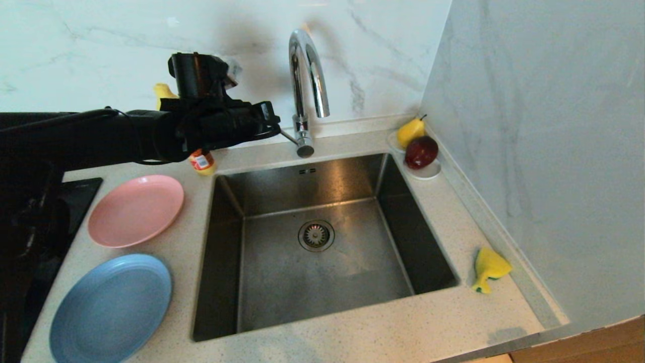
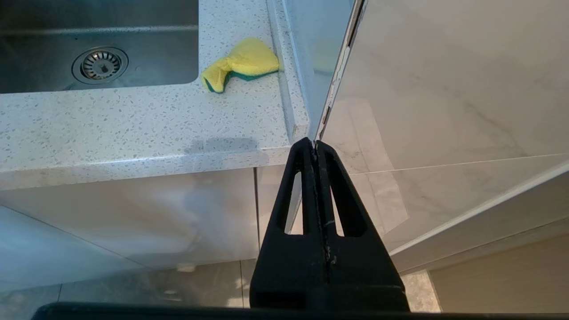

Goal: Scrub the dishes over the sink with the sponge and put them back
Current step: Turn on the faucet

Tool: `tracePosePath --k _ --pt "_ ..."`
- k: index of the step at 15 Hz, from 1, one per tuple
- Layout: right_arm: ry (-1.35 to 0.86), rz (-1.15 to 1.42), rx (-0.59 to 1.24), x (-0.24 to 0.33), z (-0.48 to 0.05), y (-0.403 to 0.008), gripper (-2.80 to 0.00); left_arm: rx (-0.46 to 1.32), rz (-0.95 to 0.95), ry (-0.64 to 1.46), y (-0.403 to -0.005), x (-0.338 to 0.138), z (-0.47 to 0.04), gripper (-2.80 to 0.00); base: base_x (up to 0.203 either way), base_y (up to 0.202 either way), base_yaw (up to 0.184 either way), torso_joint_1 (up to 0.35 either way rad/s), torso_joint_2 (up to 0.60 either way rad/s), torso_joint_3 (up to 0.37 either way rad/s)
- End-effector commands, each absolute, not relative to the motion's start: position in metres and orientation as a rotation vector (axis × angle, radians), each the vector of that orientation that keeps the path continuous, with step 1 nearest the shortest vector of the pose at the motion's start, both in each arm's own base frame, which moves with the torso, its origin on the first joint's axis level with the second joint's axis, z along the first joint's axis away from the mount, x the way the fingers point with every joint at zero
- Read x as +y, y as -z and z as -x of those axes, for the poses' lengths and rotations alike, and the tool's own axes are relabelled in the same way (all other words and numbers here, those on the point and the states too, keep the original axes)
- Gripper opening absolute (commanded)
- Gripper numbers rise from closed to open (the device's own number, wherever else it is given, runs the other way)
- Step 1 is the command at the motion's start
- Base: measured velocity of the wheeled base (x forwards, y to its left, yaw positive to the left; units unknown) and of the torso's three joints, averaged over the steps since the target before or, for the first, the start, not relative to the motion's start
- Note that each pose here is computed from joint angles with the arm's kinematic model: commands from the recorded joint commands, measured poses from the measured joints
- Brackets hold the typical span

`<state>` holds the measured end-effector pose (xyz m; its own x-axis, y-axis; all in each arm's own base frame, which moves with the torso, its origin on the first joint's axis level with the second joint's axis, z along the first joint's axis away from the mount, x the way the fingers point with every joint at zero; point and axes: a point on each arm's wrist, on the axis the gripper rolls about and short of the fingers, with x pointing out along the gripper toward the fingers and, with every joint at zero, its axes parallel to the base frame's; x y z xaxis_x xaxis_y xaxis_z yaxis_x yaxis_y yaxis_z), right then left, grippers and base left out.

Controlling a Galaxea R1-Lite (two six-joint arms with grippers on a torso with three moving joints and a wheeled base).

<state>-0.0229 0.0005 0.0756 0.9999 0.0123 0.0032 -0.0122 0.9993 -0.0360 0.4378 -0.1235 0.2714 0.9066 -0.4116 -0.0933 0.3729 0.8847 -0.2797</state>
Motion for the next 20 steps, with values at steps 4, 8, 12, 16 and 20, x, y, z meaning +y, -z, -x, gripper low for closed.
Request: tracePosePath --k 4,8,12,16,20 --pt "-0.012 0.037 -0.002 0.001 0.023 -0.076 -2.8 0.13 0.264 0.412 -0.255 -0.128 -0.452 -2.8 0.0 0.0 0.0 0.0 0.0 0.0" --pt "-0.012 0.037 -0.002 0.001 0.023 -0.076 -2.8 0.119 0.265 0.396 -0.252 -0.128 -0.455 -2.8 0.0 0.0 0.0 0.0 0.0 0.0" --pt "-0.012 0.037 -0.003 0.001 0.023 -0.076 -2.8 0.099 0.266 0.382 -0.247 -0.129 -0.46 -2.8 0.0 0.0 0.0 0.0 0.0 0.0" --pt "-0.012 0.037 -0.003 0.001 0.023 -0.076 -2.8 0.11 0.268 0.38 -0.242 -0.13 -0.463 -2.8 0.0 0.0 0.0 0.0 0.0 0.0" --pt "-0.012 0.037 -0.002 0.001 0.023 -0.076 -2.8 0.106 0.269 0.37 -0.238 -0.13 -0.466 -2.8 0.0 0.0 0.0 0.0 0.0 0.0"
